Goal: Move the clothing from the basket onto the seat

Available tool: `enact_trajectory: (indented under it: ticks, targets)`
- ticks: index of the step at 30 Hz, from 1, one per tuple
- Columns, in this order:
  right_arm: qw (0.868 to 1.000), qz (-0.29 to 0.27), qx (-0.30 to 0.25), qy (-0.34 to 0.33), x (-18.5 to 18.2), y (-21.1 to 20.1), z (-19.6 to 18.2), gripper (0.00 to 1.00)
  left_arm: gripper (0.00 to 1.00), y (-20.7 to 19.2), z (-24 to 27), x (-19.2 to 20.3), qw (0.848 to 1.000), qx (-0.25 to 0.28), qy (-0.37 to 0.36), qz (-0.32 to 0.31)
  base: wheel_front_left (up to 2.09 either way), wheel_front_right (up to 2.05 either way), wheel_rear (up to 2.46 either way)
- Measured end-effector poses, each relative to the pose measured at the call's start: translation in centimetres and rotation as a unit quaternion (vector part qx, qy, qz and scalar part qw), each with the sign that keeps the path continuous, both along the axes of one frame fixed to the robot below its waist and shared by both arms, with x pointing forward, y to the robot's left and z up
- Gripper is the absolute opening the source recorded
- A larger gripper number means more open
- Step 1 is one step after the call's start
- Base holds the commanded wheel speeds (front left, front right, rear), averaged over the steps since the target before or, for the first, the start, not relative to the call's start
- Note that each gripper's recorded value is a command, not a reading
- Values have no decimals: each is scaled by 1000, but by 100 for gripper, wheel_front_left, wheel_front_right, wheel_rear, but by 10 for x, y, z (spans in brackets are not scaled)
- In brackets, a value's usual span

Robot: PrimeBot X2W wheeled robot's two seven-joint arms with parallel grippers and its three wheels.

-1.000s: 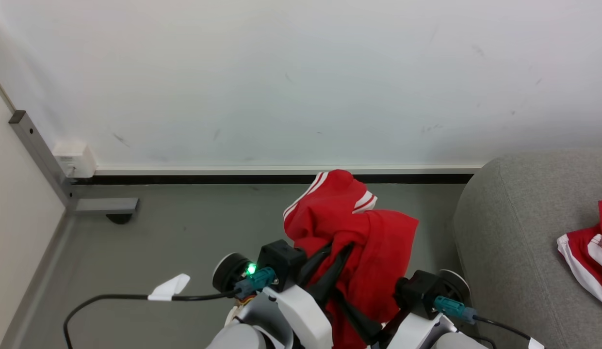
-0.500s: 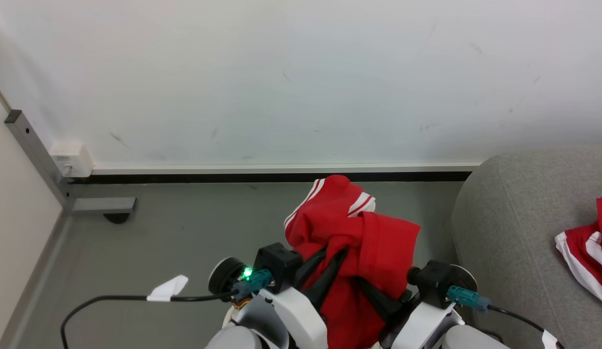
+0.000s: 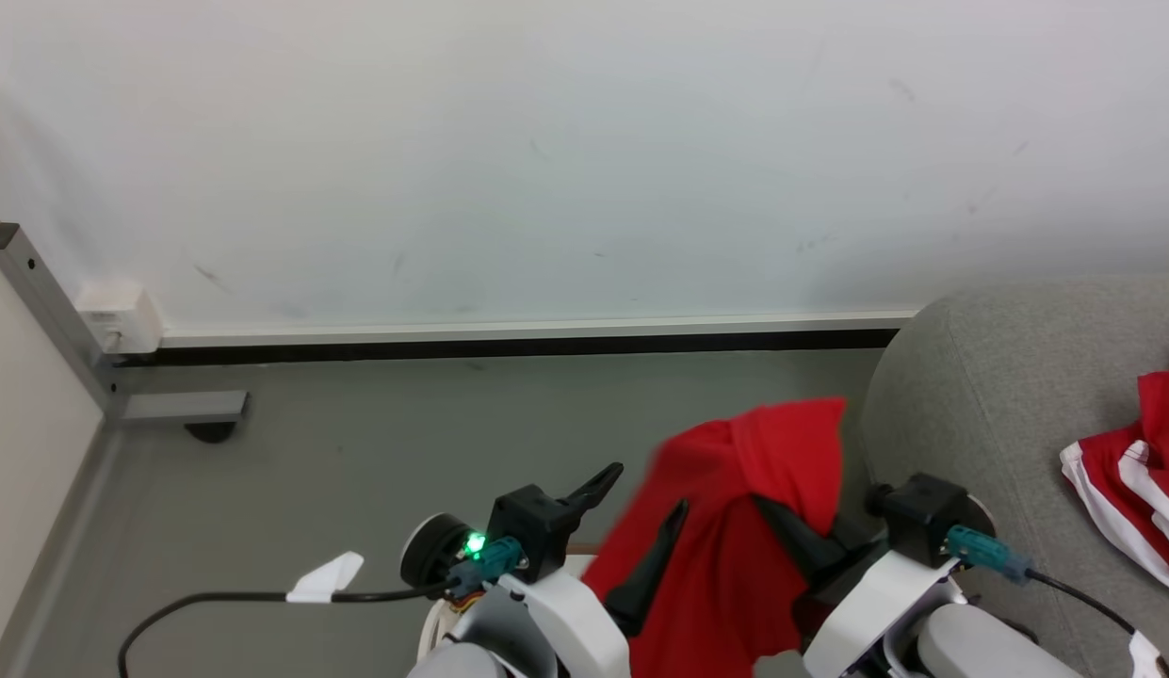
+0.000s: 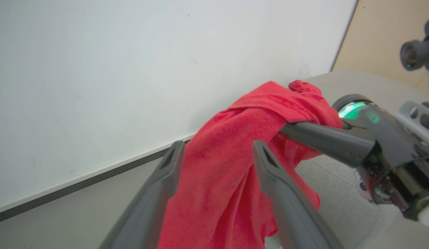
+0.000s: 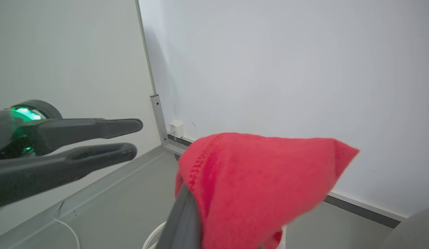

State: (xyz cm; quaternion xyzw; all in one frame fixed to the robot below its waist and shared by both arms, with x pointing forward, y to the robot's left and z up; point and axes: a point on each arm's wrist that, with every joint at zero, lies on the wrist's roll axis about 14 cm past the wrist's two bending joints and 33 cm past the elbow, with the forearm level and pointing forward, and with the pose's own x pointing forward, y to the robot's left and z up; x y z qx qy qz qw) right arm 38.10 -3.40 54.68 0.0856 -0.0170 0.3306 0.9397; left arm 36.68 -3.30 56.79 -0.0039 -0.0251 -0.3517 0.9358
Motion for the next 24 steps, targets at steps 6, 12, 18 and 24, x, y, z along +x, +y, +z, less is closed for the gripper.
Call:
enact_trajectory:
  ticks: [6,12,18,24]
  targets:
    - [999,-39,1,-7,5,-30,4,0,100,-12,-3,-4,1000,-1,1,-18,0,0,0]
    - [997,-71,2,-24,7,-55,13,0,100,-27,-7,-7,999,-1,5,-44,0,0,0]
    - [994,-106,-1,-36,5,-83,20,0,100,-47,-8,-12,997,-2,6,-74,0,0,0]
    - [988,-147,-2,-50,1,-114,29,0,100,-66,-10,-18,994,-4,10,-104,0,0,0]
